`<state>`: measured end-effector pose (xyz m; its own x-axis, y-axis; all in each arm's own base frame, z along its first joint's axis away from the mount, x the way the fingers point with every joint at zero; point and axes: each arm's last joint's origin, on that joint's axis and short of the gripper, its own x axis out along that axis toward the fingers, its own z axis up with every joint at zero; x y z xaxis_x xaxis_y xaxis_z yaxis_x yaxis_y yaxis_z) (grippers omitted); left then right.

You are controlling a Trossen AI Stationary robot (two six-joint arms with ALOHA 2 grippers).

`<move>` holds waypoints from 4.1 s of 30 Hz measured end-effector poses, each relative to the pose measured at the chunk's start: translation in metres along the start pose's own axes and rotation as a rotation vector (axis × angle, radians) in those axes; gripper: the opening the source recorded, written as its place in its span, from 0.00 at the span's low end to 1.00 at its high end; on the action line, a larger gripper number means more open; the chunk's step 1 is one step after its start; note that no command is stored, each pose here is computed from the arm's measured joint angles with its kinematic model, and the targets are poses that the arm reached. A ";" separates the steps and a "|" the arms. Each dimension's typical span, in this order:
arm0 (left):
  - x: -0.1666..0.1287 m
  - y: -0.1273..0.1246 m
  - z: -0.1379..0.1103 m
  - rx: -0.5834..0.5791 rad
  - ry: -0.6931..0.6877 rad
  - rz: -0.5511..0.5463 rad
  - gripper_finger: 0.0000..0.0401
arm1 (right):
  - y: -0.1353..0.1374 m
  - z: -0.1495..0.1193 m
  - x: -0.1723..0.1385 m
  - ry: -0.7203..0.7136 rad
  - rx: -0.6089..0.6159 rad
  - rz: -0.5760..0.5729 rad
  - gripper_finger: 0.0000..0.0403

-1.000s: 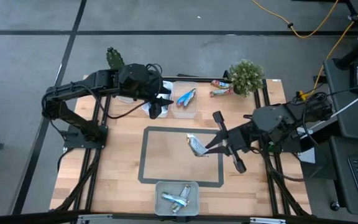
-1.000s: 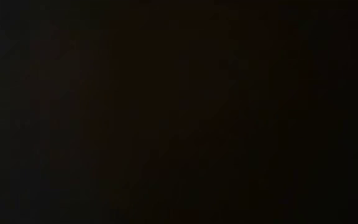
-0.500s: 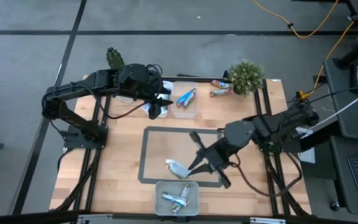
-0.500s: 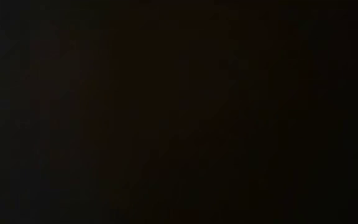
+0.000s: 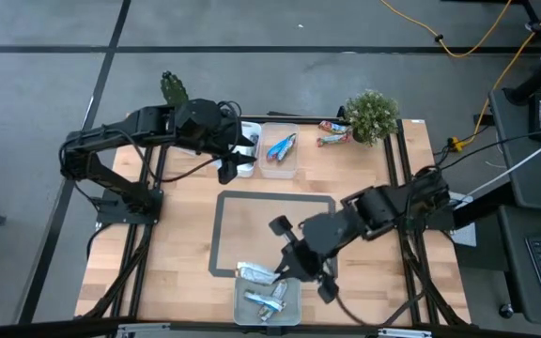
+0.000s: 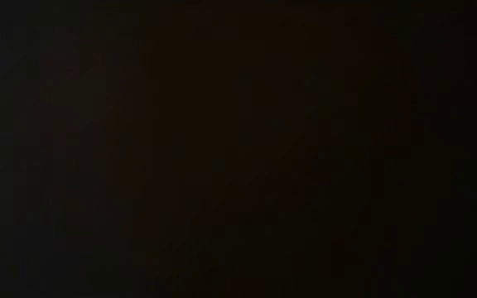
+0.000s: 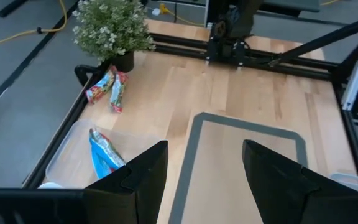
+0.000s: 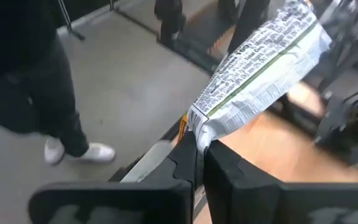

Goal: Pick and place Granola Bars by type
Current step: Put the yellow granola bar into the gray bin, then put the red granola bar into the transparent bin

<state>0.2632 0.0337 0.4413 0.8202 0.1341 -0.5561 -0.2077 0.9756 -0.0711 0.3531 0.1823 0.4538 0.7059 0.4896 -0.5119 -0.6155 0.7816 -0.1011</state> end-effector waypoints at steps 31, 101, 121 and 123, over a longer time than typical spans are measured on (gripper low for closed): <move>-0.012 0.000 0.000 -0.074 -0.040 0.079 0.49 | 0.036 -0.120 0.146 0.405 0.369 -0.026 0.41; -0.013 0.050 -0.019 -0.197 0.117 0.704 0.49 | -0.267 -0.462 -0.115 1.040 0.793 -0.429 0.66; -0.013 0.050 -0.020 -0.152 0.135 0.694 0.49 | -0.253 -0.446 -0.090 1.002 0.867 -0.322 0.07; -0.013 0.050 -0.020 -0.143 0.139 0.690 0.49 | -0.252 -0.436 -0.085 1.008 0.872 -0.318 0.11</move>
<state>0.2316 0.0775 0.4288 0.4034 0.6792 -0.6131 -0.7300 0.6429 0.2318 0.2952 -0.2251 0.1509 -0.0154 0.0476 -0.9987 0.2067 0.9774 0.0434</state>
